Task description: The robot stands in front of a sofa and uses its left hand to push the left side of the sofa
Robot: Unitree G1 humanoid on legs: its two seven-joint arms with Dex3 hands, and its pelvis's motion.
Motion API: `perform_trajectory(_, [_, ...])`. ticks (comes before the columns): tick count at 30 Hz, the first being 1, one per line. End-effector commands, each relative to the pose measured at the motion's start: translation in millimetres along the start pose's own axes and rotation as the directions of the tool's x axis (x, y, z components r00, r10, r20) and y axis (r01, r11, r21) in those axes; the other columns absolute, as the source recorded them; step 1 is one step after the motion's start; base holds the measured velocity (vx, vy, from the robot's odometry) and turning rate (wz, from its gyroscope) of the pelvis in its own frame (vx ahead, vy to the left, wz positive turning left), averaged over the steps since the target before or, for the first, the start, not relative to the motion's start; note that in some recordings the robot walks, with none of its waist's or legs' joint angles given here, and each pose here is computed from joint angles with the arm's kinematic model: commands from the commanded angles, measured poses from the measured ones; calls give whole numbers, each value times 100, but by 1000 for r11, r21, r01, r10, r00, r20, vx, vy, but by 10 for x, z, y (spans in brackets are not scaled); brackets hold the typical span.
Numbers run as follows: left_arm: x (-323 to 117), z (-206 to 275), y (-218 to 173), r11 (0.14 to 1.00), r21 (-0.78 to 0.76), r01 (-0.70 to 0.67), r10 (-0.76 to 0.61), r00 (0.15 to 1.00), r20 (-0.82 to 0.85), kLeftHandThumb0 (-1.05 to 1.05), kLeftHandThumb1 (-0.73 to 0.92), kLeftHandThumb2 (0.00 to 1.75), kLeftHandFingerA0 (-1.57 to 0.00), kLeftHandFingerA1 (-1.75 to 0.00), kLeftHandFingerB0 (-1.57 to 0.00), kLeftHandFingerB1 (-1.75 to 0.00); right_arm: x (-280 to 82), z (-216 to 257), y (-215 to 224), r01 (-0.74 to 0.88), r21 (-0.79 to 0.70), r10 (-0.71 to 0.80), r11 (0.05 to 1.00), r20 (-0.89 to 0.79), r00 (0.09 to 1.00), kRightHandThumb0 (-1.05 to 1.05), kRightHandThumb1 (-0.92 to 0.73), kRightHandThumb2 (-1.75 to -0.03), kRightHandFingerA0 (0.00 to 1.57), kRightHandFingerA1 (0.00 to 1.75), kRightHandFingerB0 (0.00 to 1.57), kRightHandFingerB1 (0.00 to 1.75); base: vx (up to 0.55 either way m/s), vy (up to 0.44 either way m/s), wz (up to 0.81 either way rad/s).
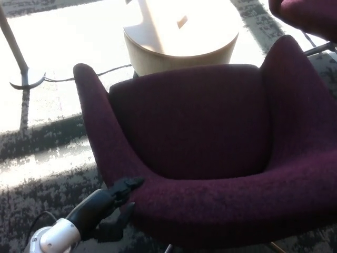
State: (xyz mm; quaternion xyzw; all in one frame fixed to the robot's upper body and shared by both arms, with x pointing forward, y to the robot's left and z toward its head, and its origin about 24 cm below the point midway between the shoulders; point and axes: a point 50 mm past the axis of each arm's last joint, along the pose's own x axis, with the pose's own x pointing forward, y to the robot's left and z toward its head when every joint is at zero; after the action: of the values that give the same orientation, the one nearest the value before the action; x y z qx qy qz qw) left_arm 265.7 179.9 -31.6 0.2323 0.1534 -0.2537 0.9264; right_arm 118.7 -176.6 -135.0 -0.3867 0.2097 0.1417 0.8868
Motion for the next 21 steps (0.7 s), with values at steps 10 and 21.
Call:
perform_trajectory(10, [-292, -341, 214, 989, -98, -113, 109, 993, -49, -88, 76, 120, 0, -27, -1, -18, -49, -65, 6, 6, -6, -6, 1000, -31, 999, -48, -66, -60, 79, 74, 73, 47, 0, 0, 0])
perform_trajectory(21, [-419, -519, 206, 983, -107, -151, 142, 986, -89, -92, 87, 125, -4, -24, -8, -14, -73, -73, 25, 6, -15, -6, 1000, -30, 1000, -47, -66, -60, 80, 78, 72, 48, 0, 0, 0])
